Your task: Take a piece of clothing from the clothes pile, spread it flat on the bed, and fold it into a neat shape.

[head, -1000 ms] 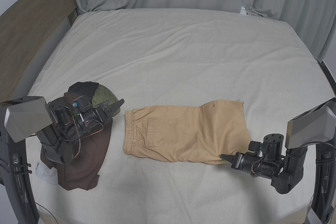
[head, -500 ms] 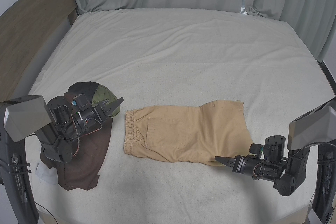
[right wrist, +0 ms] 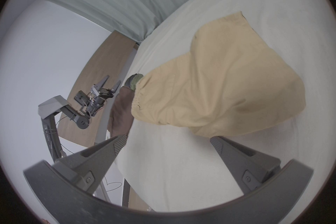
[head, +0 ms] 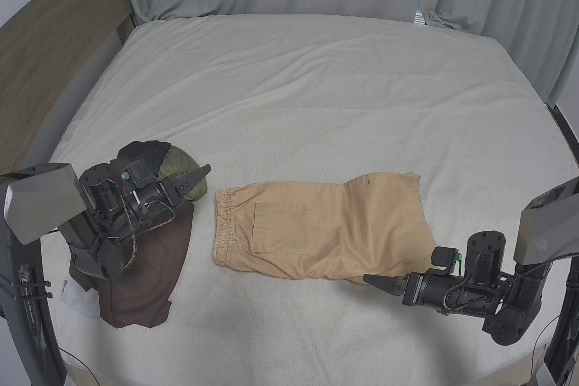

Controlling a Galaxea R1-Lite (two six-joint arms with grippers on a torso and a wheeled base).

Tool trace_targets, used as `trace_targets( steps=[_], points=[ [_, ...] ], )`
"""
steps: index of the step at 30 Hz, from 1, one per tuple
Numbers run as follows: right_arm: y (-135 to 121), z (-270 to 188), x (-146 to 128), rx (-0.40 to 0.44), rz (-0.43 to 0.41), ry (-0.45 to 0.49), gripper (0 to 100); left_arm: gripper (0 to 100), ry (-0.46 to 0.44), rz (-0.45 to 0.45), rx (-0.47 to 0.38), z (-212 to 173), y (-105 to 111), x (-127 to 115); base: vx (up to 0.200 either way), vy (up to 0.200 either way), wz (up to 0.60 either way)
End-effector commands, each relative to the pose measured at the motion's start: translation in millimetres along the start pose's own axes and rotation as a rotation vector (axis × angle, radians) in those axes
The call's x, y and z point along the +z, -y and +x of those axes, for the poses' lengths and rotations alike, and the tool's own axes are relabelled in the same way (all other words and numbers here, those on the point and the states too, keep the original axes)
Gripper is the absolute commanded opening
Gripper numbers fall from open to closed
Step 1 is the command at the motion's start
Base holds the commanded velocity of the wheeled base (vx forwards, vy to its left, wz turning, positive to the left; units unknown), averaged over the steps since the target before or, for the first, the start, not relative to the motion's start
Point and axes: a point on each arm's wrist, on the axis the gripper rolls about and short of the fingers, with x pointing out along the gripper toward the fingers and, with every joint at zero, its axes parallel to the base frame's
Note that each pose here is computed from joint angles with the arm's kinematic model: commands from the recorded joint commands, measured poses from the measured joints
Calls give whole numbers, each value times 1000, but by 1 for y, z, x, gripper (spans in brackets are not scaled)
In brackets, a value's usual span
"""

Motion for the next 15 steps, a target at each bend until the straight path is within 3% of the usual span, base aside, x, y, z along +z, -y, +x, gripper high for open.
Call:
trace_targets(
  steps=[1, 9, 15],
  points=[
    [-17, -10, 12, 64, -33, 52, 100, 100, 4, 1, -4, 0, 2, 2, 0, 0, 0],
    [-29, -24, 34, 160, -68, 127, 100, 100, 1, -1, -4, -1, 2, 2, 0, 0, 0],
    [-27, -31, 40, 168, -70, 143, 100, 100, -3, -2, -4, -1, 2, 0, 0, 0, 0]
  ],
)
